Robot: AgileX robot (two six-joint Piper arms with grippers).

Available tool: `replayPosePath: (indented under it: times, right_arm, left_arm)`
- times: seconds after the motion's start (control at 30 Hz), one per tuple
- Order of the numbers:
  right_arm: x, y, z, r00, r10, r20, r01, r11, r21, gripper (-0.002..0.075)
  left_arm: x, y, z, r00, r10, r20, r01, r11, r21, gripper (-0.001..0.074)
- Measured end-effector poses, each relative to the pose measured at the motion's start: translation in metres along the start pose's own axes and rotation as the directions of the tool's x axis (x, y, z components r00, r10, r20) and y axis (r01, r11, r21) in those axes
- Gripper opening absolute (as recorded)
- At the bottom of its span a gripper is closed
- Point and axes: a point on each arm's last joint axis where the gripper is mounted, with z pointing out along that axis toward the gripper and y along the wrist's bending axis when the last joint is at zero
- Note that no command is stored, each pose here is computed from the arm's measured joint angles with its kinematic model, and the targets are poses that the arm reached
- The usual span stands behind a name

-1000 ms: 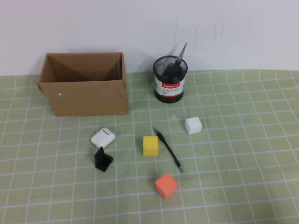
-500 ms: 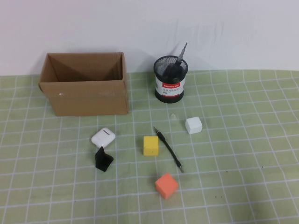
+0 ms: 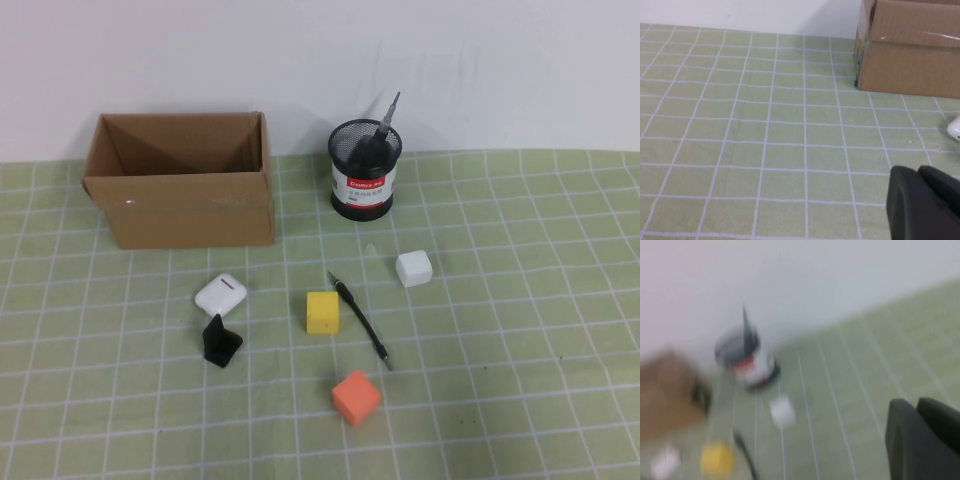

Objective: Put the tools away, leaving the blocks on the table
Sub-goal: Pick up the long Screwdriver from the table

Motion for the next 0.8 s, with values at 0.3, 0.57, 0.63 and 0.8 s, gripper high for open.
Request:
replayPosePath:
  times: [0.3, 0.57, 0.63, 0.8]
  right_arm:
    - [-0.065, 0.027, 0.063, 0.819, -0.1, -0.566, 0.16, 0.986, 0.057, -0.0008]
    - [-0.075, 0.045, 0.15, 0.648, -0.174, -0.741, 0.233, 0.972, -0.025, -0.0008]
    - [-0.068, 0.056, 0.17, 0.602, -0.21, -0.77, 0.257, 0.964, -0.062, -0.0008]
    - [-0.043, 0.096, 0.219, 0.49, -0.328, -0.808, 0.335, 0.926, -0.173, -0.0008]
  left_arm:
    - [0.0, 0.0, 0.0, 1.0, -0.002, 0.0, 0.002, 1.0, 0.0, -0.0003]
    - [0.0, 0.0, 0.0, 1.0, -0.002, 0.0, 0.002, 1.0, 0.0, -0.0003]
    - [0.0, 0.0, 0.0, 1.0, -0.002, 0.0, 0.002, 1.0, 0.0, -0.0003]
    - [0.0, 0.0, 0.0, 1.0, -0.002, 0.0, 0.002, 1.0, 0.0, -0.0003]
